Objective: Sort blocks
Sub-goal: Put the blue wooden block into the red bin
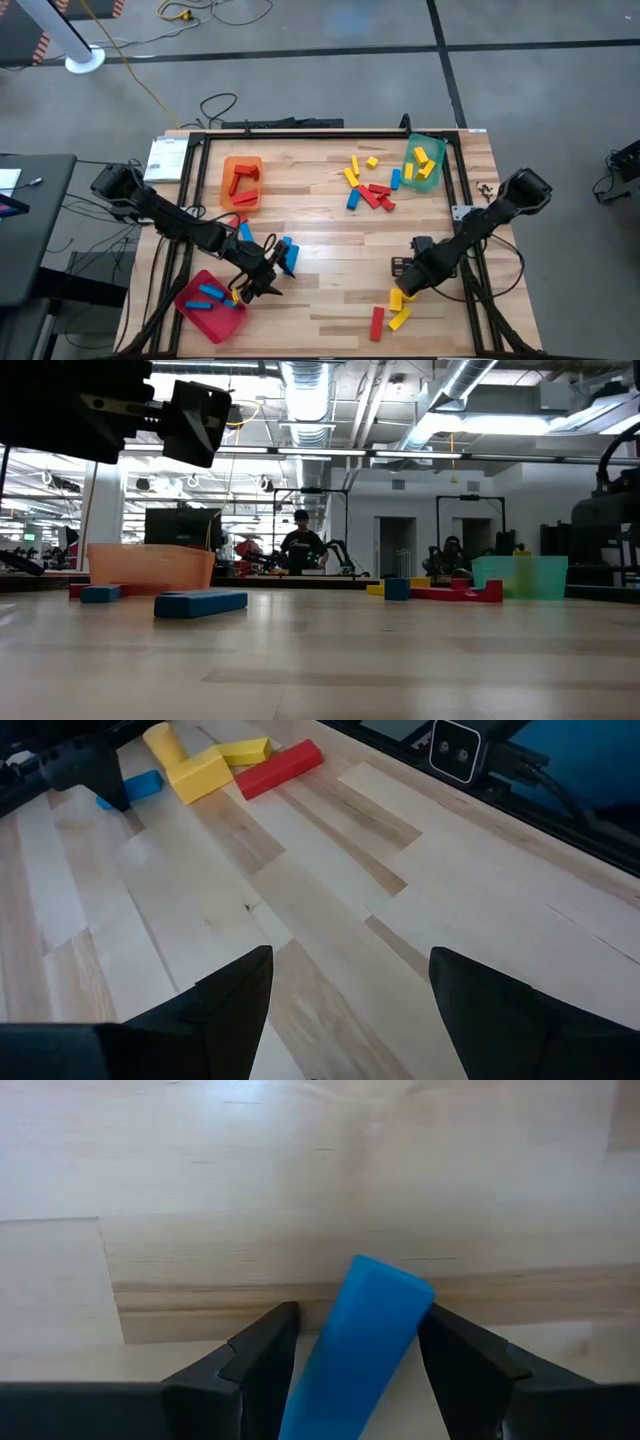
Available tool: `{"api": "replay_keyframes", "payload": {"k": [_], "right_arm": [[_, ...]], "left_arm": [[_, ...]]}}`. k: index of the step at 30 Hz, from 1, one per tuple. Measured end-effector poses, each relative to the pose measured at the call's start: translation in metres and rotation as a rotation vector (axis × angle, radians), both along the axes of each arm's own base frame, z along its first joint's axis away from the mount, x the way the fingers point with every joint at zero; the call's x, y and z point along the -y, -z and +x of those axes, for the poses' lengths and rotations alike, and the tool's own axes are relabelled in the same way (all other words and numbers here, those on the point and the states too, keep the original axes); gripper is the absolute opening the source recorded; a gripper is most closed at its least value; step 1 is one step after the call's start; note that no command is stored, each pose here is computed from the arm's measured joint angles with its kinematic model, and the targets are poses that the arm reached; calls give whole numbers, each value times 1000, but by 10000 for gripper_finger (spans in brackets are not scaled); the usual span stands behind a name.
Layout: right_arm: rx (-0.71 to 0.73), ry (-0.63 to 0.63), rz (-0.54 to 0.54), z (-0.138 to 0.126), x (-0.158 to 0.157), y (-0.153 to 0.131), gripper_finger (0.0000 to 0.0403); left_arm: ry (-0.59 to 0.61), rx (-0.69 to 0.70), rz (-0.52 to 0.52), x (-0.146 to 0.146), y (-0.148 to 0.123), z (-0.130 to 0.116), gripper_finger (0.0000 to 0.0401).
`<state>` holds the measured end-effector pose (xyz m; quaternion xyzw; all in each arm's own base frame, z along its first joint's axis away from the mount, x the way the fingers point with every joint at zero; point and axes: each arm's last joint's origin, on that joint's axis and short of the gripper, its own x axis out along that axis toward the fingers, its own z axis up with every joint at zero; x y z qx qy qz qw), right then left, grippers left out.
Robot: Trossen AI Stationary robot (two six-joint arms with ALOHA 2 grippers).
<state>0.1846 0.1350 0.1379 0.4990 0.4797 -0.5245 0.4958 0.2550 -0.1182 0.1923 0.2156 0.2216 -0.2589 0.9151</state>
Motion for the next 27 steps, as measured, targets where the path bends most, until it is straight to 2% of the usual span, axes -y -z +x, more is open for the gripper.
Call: {"api": "replay_keyframes", "payload": {"k": [7,17,23,27], "right_arm": [[13,-28,-35,1,1,2,211],[31,-97,-65,2,2,3,106],[49,-165,-92,8,2,-2,101],[126,-219,-178,20,4,-11,103]], "left_arm": [[1,21,-5,0,-2,1,265],[3,50,-14,1,-4,2,265],[-39,58,3,-2,-4,4,265],[-78,53,-9,-9,-4,7,265]]}}
